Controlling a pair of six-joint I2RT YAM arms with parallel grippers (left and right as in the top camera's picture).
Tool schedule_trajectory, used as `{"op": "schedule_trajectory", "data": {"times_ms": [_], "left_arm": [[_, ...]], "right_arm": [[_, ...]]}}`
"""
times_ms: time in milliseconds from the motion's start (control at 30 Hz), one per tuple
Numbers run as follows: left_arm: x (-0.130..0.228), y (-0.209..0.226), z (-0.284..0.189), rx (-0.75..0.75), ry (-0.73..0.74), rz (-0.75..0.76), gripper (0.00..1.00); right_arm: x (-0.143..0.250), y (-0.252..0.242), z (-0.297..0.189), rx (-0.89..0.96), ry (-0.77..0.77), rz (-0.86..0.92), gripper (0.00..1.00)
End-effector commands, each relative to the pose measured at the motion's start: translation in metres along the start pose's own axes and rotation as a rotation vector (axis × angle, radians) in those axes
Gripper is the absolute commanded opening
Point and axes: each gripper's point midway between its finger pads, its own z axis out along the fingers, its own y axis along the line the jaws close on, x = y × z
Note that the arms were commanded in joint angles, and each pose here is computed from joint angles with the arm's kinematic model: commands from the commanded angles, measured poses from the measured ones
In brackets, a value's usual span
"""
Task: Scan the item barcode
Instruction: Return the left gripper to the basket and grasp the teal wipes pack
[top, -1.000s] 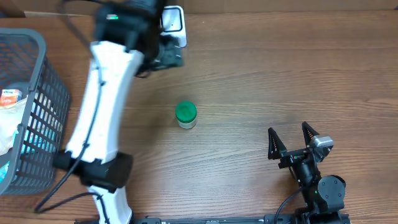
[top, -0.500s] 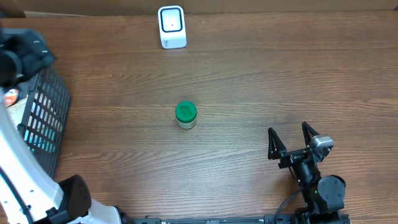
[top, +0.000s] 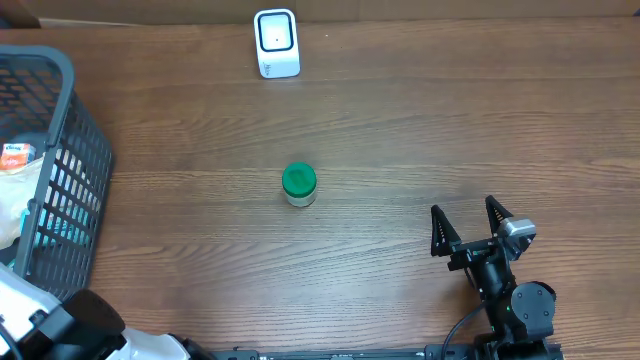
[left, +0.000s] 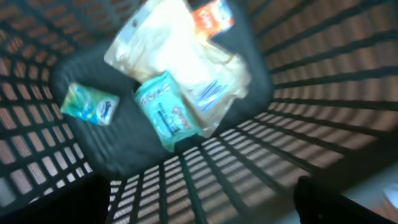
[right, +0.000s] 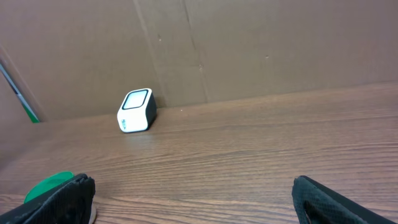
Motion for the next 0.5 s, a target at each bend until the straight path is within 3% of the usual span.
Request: {"op": "schedule_trajectory", "data": {"times_ms": [0,267,467], "left_arm": [[0.02,0.011,0.038,-0.021,0.106,-0.067,0.98],[0.059,0.038,0.135,-0.107,0.197,-0.185,0.93],[0.078,0.057,0.181,-0.162,0.176,-0.222,0.88]], "right_arm": [[0.002,-0.003,0.0,0.013,-0.003,-0.004,1.0],[0.002,-0.003,0.0,0.013,-0.003,-0.004,1.0],[0.002,-0.003,0.0,0.013,-0.003,-0.004,1.0]]}}
